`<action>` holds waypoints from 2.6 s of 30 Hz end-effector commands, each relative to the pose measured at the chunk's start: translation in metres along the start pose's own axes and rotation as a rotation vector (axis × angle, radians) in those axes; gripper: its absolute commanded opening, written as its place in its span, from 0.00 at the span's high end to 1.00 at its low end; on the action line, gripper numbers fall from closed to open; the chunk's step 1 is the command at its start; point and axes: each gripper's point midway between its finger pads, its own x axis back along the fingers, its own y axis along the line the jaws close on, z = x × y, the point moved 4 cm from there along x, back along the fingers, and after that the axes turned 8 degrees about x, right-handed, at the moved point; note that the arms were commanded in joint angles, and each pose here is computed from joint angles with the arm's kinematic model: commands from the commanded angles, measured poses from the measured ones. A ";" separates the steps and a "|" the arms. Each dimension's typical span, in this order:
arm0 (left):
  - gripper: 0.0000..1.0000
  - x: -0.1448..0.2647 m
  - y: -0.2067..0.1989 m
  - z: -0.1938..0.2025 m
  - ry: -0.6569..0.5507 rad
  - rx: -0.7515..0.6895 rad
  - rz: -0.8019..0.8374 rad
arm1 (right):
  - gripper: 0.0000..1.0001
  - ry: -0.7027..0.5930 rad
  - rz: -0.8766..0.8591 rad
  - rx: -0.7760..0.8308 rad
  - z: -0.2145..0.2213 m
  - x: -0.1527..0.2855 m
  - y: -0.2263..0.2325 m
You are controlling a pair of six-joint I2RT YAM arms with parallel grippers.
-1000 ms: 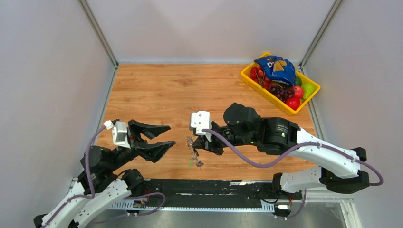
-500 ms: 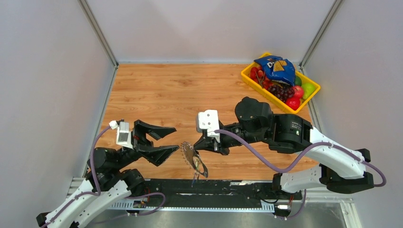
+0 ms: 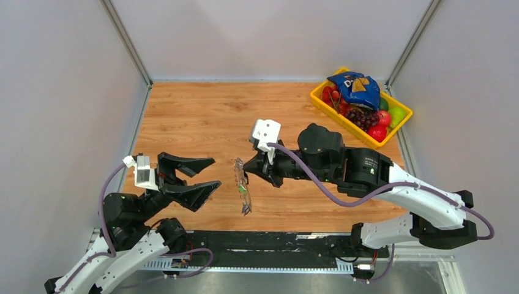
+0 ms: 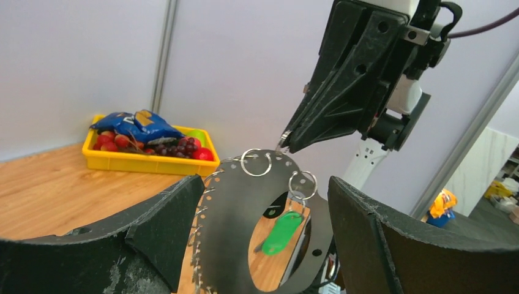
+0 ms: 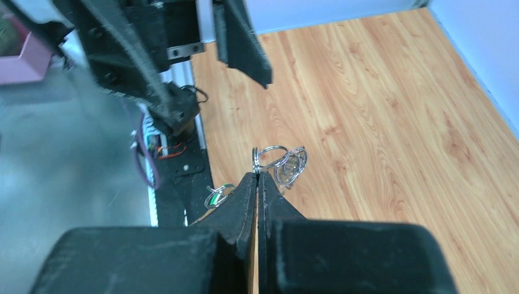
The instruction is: Put the keys on the keyring
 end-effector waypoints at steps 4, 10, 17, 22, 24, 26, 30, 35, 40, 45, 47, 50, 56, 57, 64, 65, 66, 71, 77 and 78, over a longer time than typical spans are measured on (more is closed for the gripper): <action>0.15 -0.004 0.007 -0.010 0.020 -0.034 -0.089 | 1.00 -0.106 0.298 -0.157 -0.025 -0.008 -0.039; 0.14 -0.006 0.008 -0.013 0.015 -0.048 -0.101 | 1.00 -0.125 0.418 -0.230 -0.032 -0.014 -0.054; 0.13 -0.018 0.014 -0.010 0.058 -0.096 -0.114 | 1.00 -0.148 0.500 -0.301 -0.042 -0.021 -0.073; 0.10 -0.028 0.028 -0.005 0.105 -0.166 -0.170 | 1.00 -0.154 0.523 -0.326 -0.046 -0.026 -0.086; 0.08 -0.030 0.032 -0.006 0.113 -0.200 -0.187 | 1.00 -0.149 0.527 -0.329 -0.045 -0.029 -0.090; 0.07 -0.031 0.036 -0.008 0.113 -0.238 -0.201 | 1.00 -0.145 0.523 -0.332 -0.044 -0.032 -0.093; 0.06 -0.034 0.045 -0.005 0.126 -0.290 -0.228 | 1.00 -0.141 0.502 -0.335 -0.044 -0.037 -0.094; 0.09 -0.042 0.059 0.005 0.165 -0.326 -0.263 | 1.00 -0.149 0.481 -0.336 -0.047 -0.039 -0.095; 0.19 -0.052 0.069 0.019 0.208 -0.341 -0.267 | 1.00 -0.163 0.470 -0.337 -0.051 -0.036 -0.094; 0.29 -0.057 0.077 0.026 0.221 -0.354 -0.277 | 1.00 -0.171 0.461 -0.331 -0.054 -0.034 -0.094; 0.43 -0.058 0.078 0.028 0.228 -0.352 -0.274 | 1.00 -0.173 0.458 -0.330 -0.054 -0.033 -0.094; 0.59 -0.060 0.079 0.030 0.235 -0.347 -0.276 | 1.00 -0.178 0.456 -0.328 -0.055 -0.032 -0.094; 0.60 -0.057 0.081 0.035 0.243 -0.338 -0.283 | 1.00 -0.188 0.452 -0.326 -0.057 -0.029 -0.094; 0.60 -0.056 0.082 0.036 0.248 -0.336 -0.289 | 1.00 -0.190 0.452 -0.326 -0.057 -0.029 -0.094; 0.67 -0.051 0.085 0.041 0.270 -0.324 -0.305 | 1.00 -0.213 0.460 -0.321 -0.063 -0.024 -0.095; 0.69 -0.051 0.085 0.042 0.272 -0.323 -0.305 | 1.00 -0.213 0.458 -0.321 -0.063 -0.024 -0.095; 0.72 -0.051 0.085 0.042 0.271 -0.323 -0.304 | 1.00 -0.216 0.456 -0.322 -0.064 -0.024 -0.095; 0.98 -0.052 0.085 0.041 0.276 -0.324 -0.305 | 1.00 -0.219 0.455 -0.326 -0.064 -0.024 -0.095; 1.00 -0.052 0.083 0.038 0.284 -0.323 -0.312 | 1.00 -0.223 0.483 -0.326 -0.060 -0.015 -0.097; 1.00 -0.052 0.083 0.037 0.288 -0.322 -0.316 | 1.00 -0.220 0.488 -0.324 -0.058 -0.014 -0.097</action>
